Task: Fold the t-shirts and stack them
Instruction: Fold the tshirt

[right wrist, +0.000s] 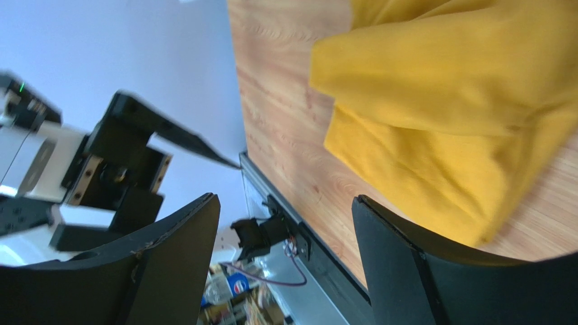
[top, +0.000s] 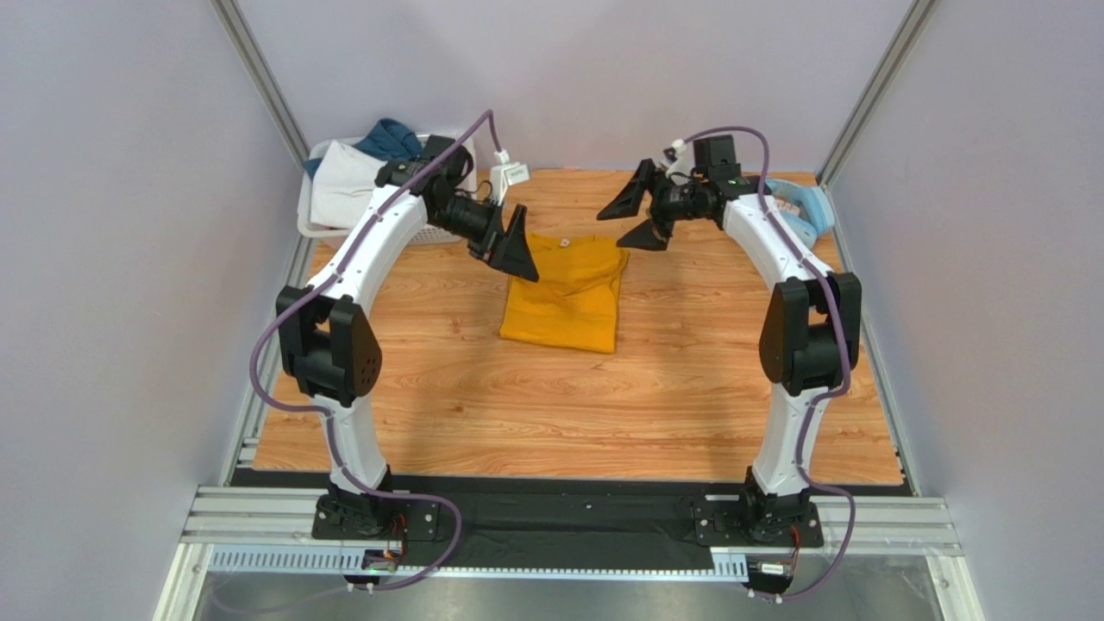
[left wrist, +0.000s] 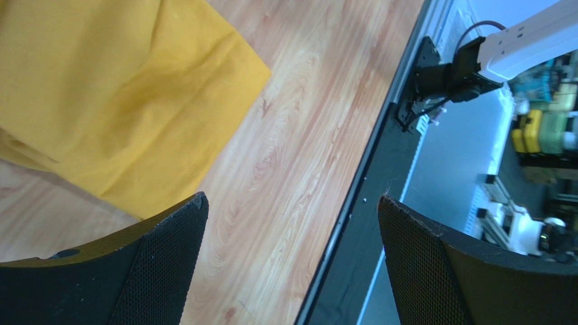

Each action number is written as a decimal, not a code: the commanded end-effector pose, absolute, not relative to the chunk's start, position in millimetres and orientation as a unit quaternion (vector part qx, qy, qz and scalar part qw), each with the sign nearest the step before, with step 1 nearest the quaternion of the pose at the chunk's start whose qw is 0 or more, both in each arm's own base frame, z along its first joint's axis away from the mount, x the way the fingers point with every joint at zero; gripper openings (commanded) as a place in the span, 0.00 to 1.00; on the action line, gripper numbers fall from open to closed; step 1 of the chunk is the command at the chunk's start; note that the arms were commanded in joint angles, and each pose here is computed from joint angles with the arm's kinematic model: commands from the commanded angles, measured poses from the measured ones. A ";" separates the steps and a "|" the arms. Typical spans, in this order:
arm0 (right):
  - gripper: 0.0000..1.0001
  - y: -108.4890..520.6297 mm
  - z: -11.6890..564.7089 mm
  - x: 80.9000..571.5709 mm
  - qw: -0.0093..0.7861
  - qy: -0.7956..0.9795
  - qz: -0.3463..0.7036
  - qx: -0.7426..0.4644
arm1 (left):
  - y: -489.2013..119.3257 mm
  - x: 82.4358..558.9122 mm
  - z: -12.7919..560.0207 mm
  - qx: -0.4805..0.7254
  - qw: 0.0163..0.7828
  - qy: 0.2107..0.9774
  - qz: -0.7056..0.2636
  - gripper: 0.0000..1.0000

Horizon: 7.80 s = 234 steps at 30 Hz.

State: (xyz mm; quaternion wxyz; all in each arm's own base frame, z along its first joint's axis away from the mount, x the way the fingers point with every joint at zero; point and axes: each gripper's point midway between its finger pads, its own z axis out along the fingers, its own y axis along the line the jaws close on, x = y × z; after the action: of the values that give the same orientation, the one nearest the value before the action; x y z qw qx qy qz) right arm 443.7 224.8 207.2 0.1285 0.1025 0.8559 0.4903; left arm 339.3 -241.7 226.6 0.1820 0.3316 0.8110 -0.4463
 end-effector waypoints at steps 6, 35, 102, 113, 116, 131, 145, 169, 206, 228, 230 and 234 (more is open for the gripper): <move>0.78 299.8 146.2 450.9 0.013 0.842 0.537 0.055 | -252.7 337.4 191.9 0.334 0.158 0.785 -0.498 1.00; 0.66 196.4 137.4 488.1 0.155 0.906 0.388 0.073 | -215.7 494.6 131.1 0.222 0.222 0.865 -0.392 1.00; 0.00 237.6 284.1 382.2 0.216 0.850 0.479 0.017 | -219.6 363.3 337.8 0.357 0.310 0.734 -0.487 0.15; 0.27 295.3 139.1 80.2 -0.083 0.894 0.406 -0.168 | -171.6 252.2 314.6 0.425 0.253 0.762 -0.418 0.07; 0.52 264.2 90.3 54.7 -0.138 0.922 0.321 -0.166 | -175.7 268.6 313.7 0.407 0.252 0.768 -0.425 0.11; 0.52 209.2 148.7 272.2 0.154 0.958 0.242 0.024 | -218.7 361.1 222.3 0.340 0.164 0.819 -0.433 0.16; 0.23 274.1 90.7 419.9 0.051 0.920 0.378 0.088 | -285.8 277.7 164.2 0.462 0.066 0.780 -0.416 0.19; 0.25 214.5 10.4 552.0 0.065 0.902 0.392 0.167 | -292.3 302.7 176.2 0.460 0.081 0.792 -0.393 0.87; 0.18 215.8 26.3 564.0 0.092 0.888 0.414 0.179 | -299.2 235.3 112.8 0.553 0.009 0.756 -0.351 0.70; 0.17 216.2 21.2 561.2 0.082 0.890 0.407 0.188 | -348.1 265.1 111.4 0.549 0.037 0.755 -0.356 1.00; 0.17 218.1 23.0 560.6 0.083 0.890 0.408 0.185 | -359.6 270.1 101.7 0.557 0.045 0.754 -0.344 1.00; 0.17 218.6 24.1 560.4 0.082 0.889 0.411 0.185 | -369.4 282.5 94.8 0.558 0.060 0.758 -0.332 1.00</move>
State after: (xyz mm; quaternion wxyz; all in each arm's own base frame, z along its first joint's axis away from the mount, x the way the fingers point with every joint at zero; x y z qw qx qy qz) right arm 561.9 221.9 27.2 0.0740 0.1782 0.8783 0.4375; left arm 267.2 -349.1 73.6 0.0104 0.5491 0.7633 -0.3401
